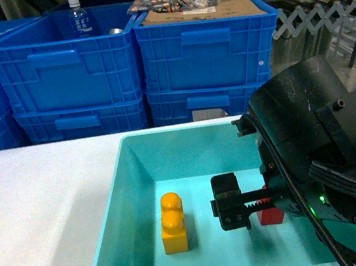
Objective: Pick red block from blue box to shelf
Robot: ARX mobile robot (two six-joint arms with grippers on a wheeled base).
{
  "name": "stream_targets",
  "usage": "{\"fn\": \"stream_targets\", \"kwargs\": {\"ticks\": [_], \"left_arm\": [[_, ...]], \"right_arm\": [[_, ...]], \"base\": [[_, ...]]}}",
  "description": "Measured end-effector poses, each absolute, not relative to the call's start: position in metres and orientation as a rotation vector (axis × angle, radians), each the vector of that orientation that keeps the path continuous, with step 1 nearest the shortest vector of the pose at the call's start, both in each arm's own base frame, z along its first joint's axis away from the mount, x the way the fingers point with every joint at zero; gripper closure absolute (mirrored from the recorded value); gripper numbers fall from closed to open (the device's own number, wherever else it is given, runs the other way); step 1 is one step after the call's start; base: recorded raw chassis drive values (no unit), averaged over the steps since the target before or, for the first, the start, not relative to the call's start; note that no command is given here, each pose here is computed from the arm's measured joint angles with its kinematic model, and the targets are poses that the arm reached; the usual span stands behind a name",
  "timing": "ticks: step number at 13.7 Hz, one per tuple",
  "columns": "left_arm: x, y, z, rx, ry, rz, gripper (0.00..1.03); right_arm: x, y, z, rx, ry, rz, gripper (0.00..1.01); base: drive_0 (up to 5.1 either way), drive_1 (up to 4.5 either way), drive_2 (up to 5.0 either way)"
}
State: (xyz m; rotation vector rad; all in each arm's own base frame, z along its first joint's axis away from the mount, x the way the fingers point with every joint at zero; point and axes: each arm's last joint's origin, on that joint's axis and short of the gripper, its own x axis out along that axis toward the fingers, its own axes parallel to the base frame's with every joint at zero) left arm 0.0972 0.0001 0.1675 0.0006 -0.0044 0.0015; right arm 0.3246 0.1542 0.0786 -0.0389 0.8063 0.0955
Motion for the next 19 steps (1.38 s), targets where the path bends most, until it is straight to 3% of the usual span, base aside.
{"fn": "stream_targets", "kwargs": {"ticks": [3, 7, 16, 17, 18, 19], "left_arm": [[0.097, 0.0, 0.168, 0.001, -0.005, 0.002, 0.05], [0.097, 0.0, 0.168, 0.001, -0.005, 0.002, 0.05], [0.097, 0.0, 0.168, 0.001, -0.005, 0.002, 0.05], [0.097, 0.0, 0.168, 0.001, -0.005, 0.002, 0.05], [0.097, 0.0, 0.168, 0.001, -0.004, 0.002, 0.05], [0.097, 0.0, 0.168, 0.001, -0.005, 0.002, 0.05]], "right_arm": [[0.329, 0.15, 0.07, -0.037, 0.828, 0.071, 0.03], [0.336, 0.144, 0.063, 0.009, 0.839, 0.031, 0.03], [0.338, 0.151, 0.058, 0.074, 0.788, 0.013, 0.03], [0.338, 0.152, 0.058, 0.068, 0.761, -0.002, 0.1], [0.335, 0.156, 0.053, 0.056, 0.779, 0.002, 0.52], [0.335, 0.156, 0.052, 0.055, 0.781, 0.002, 0.59]], "base": [[0.0, 0.0, 0.0], [0.0, 0.0, 0.0], [0.0, 0.0, 0.0], [0.0, 0.0, 0.0], [0.0, 0.0, 0.0], [0.0, 0.0, 0.0]]}}
